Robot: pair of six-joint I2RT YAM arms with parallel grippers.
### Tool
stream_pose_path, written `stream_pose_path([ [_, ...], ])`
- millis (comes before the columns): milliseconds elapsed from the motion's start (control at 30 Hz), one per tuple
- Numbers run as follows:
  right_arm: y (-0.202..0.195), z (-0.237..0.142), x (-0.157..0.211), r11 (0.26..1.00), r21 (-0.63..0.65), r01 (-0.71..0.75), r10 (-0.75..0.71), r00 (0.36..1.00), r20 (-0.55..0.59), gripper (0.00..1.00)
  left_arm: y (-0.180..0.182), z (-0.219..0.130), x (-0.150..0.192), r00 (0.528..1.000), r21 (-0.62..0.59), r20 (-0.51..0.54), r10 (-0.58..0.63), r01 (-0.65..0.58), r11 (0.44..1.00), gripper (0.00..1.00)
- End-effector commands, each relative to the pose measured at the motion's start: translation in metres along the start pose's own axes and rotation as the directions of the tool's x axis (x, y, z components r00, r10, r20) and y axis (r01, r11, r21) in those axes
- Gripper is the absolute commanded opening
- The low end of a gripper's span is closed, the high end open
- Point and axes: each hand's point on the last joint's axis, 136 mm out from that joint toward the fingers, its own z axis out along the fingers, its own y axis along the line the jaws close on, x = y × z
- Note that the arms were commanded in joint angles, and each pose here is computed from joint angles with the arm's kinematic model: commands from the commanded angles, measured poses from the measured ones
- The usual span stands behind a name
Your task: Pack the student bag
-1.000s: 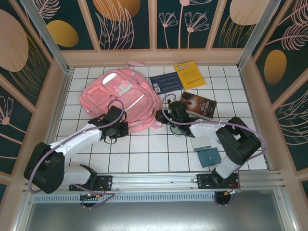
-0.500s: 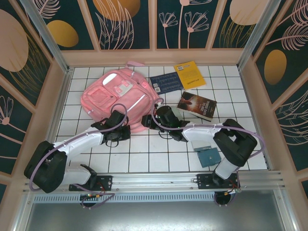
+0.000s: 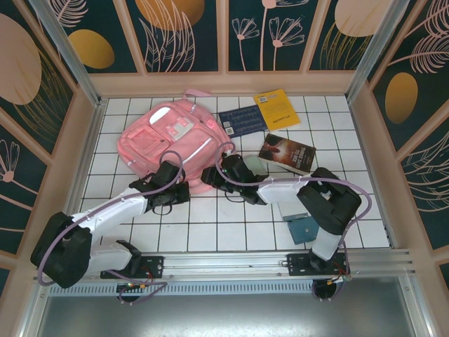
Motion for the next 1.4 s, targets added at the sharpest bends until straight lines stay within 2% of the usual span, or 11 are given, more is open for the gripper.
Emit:
stream_pose_path([
  [0,0.005,0.006,0.013,0.998,-0.032,-0.052,0.051,0.998,-0.034,0.46,-0.011,-0.007,-0.004,1.0,0.046,0.026,0.013,-0.014,0.999,0.0],
  [233,0.014,0.017,0.001,0.999,-0.028,-0.038,0.037,0.999,-0.021,0.47,-0.011,-0.005,0.0,1.0,0.06,0.021,0.017,-0.019,0.998,0.0],
  [367,0.012,0.024,-0.009,0.998,-0.021,-0.058,0.058,0.998,-0.01,0.41,-0.005,-0.001,0.006,1.0,0.051,0.013,0.012,-0.013,0.999,0.02],
  [500,0.003,0.029,-0.014,0.997,0.005,-0.076,0.076,0.997,-0.004,0.09,0.0,-0.002,0.009,1.0,0.04,0.019,-0.005,0.004,0.999,0.33],
  [567,0.0,0.028,-0.018,0.997,0.014,-0.077,0.077,0.997,0.01,0.0,0.003,-0.003,0.009,0.999,0.033,0.03,-0.022,0.021,0.999,0.39],
  [633,-0.001,0.026,-0.021,0.997,0.014,-0.073,0.073,0.997,0.021,0.0,0.01,-0.006,0.007,0.997,0.007,0.058,-0.048,0.048,0.999,0.45],
  [733,0.002,0.022,-0.025,0.998,0.013,-0.059,0.058,0.998,0.038,0.0,0.018,-0.015,0.0,0.988,-0.01,0.125,-0.095,0.097,0.995,0.47],
  [867,0.004,0.02,-0.026,0.999,0.008,-0.051,0.051,0.998,0.037,0.0,0.015,-0.021,-0.004,0.977,0.041,0.176,-0.122,0.116,0.992,0.48],
  [1000,0.007,0.022,-0.025,0.999,-0.001,-0.046,0.046,0.999,0.024,0.0,0.013,-0.02,-0.001,0.98,0.031,0.188,-0.066,0.062,0.998,0.48],
  [1367,0.009,0.022,-0.023,0.999,-0.011,-0.046,0.046,0.999,0.013,0.0,0.03,-0.005,-0.001,0.978,-0.142,0.195,0.079,-0.052,0.988,0.41],
])
